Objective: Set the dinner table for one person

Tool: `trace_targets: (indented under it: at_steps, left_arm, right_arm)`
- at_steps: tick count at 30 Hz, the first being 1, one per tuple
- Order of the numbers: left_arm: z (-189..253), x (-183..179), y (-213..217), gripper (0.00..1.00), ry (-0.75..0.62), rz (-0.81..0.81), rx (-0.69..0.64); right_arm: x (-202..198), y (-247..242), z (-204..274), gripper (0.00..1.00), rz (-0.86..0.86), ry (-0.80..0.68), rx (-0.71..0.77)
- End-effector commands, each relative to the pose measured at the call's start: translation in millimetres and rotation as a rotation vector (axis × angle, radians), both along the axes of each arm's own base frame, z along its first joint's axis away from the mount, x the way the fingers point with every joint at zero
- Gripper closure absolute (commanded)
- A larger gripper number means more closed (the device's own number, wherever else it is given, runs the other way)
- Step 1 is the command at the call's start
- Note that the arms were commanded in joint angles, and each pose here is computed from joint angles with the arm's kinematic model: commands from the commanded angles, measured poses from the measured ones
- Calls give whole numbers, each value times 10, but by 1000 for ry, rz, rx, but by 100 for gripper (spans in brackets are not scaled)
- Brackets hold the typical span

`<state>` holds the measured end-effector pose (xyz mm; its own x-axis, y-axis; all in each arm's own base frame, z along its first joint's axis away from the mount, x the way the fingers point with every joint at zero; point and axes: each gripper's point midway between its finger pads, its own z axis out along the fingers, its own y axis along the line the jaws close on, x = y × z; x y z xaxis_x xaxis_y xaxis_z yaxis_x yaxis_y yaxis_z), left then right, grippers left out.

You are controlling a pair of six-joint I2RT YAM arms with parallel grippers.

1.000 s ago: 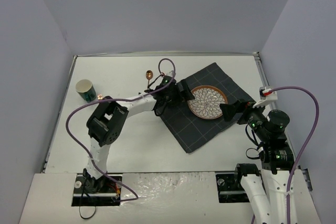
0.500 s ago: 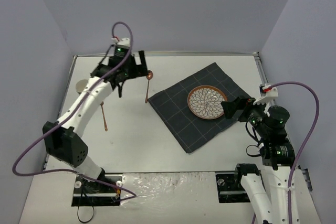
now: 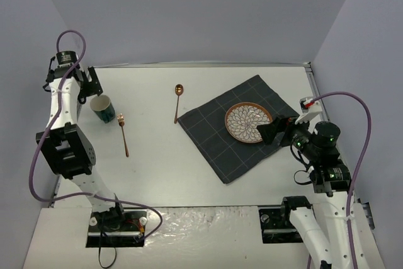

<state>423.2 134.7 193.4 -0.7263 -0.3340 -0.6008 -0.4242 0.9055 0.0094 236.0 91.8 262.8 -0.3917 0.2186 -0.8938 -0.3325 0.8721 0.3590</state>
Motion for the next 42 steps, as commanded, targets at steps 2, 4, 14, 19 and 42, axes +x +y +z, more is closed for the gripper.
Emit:
trace_targets:
  at_steps: [2,4,14,19,42]
  left_arm:
    - [63,153,183,20,-73,-32,-90]
    - [-9,216,146,23,-79,-63,-110]
    - [-230,517,63,43,-136,-144,-134]
    - [-296,520,101,44,-105,-152,-113]
    - [-432,656,85,91,-89,-142,-107]
  right_arm:
    - [20,184,169,0,99,-45,8]
    - [33,205,121,0,107,-24,12]
    - [79,240,-18,0,123,24,9]
    - [98,245,-31,0,127,30,6]
    - [85,253,-96,0,132,39,8]
